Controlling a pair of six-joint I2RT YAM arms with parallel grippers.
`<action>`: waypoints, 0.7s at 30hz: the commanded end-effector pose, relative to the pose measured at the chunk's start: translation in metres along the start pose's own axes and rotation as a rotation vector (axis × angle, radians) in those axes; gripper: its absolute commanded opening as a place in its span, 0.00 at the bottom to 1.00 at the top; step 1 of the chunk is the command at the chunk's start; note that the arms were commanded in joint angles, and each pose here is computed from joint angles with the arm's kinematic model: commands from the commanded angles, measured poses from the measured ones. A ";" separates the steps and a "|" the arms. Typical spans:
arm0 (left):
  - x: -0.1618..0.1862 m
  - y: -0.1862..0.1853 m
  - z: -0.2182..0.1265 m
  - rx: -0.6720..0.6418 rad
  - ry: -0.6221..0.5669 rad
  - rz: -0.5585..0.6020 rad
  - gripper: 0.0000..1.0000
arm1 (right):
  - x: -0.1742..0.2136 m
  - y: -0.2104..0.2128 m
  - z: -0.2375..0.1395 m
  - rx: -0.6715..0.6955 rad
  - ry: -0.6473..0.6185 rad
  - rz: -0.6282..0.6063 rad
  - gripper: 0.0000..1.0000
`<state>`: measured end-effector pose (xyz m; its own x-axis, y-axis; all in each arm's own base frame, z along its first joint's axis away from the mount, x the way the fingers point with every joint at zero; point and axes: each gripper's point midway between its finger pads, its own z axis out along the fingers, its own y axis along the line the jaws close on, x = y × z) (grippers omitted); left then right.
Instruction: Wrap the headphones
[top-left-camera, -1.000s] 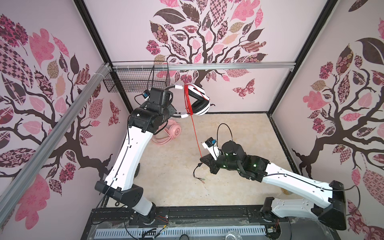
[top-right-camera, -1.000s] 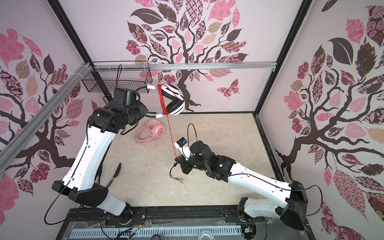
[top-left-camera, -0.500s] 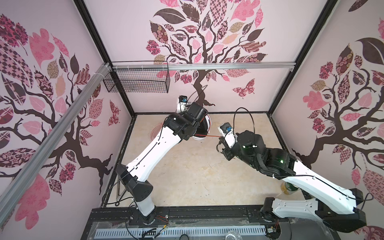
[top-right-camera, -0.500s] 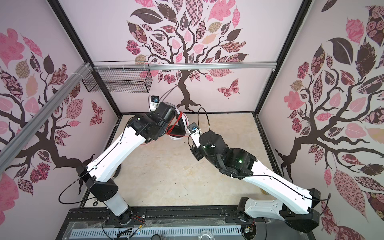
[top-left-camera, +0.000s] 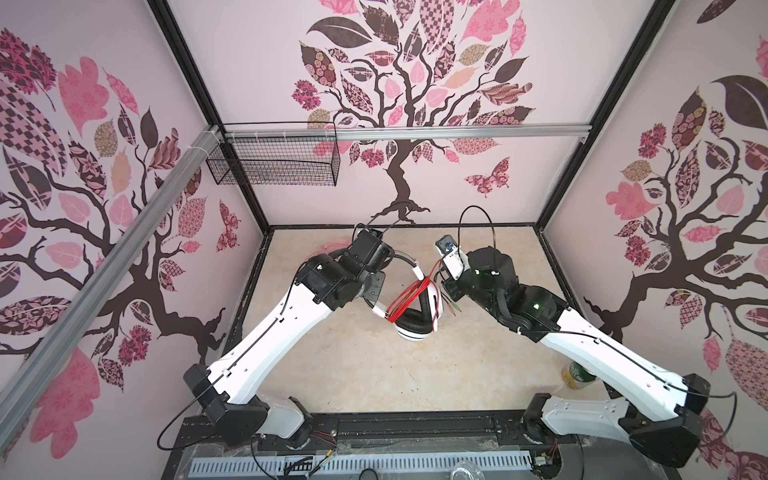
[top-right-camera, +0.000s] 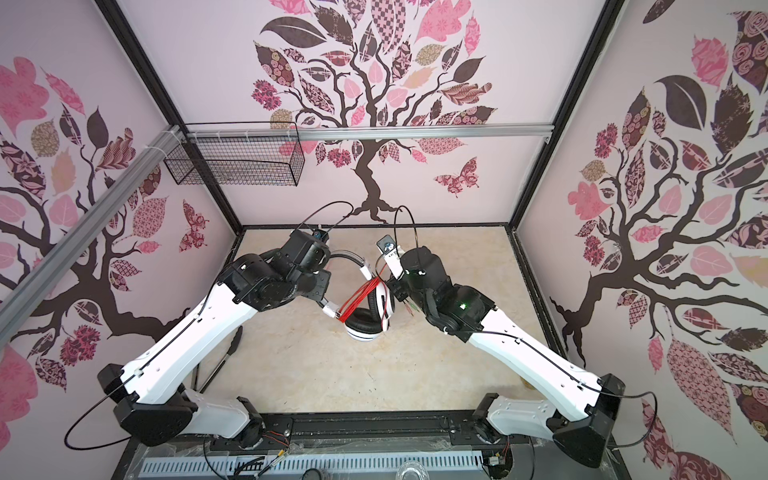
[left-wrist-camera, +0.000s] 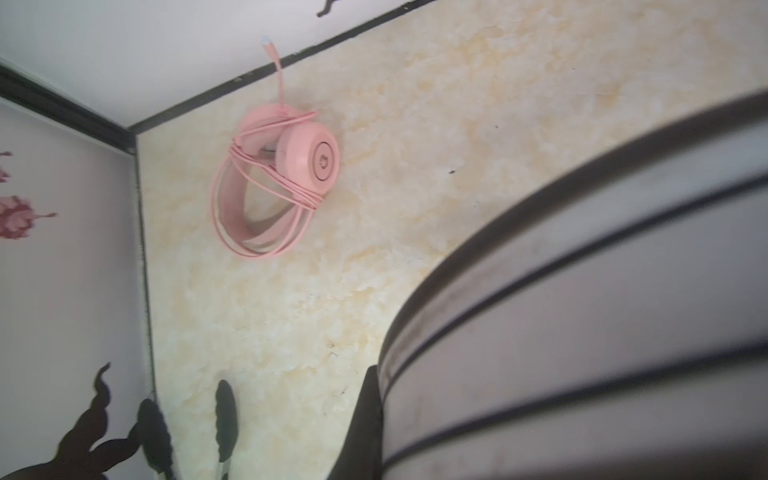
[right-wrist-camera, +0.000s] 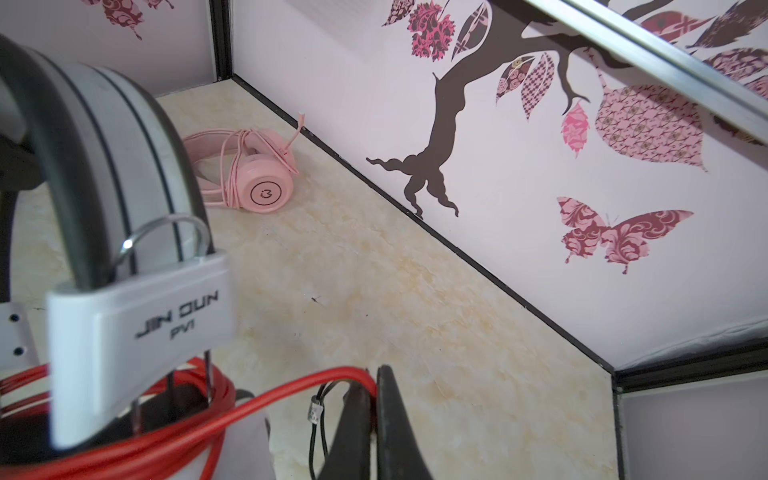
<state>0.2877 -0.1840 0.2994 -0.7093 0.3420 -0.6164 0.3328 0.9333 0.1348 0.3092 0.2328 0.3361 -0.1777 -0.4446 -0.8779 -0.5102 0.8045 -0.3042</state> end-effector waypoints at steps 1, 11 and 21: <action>0.010 -0.018 -0.008 0.133 0.036 -0.026 0.00 | -0.013 0.006 0.000 -0.071 -0.108 0.044 0.02; -0.001 0.015 -0.018 0.110 0.071 -0.216 0.00 | 0.026 0.019 0.017 -0.271 -0.116 0.291 0.15; -0.025 0.022 -0.035 0.129 0.036 -0.325 0.00 | 0.055 0.016 0.010 -0.557 -0.142 0.557 0.42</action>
<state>0.2876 -0.1580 0.3096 -0.8489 0.1259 -0.5133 0.1748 0.9834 -0.0479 0.3215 0.2095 0.2615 -0.4297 0.0076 -0.9029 -0.6541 0.6867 0.3171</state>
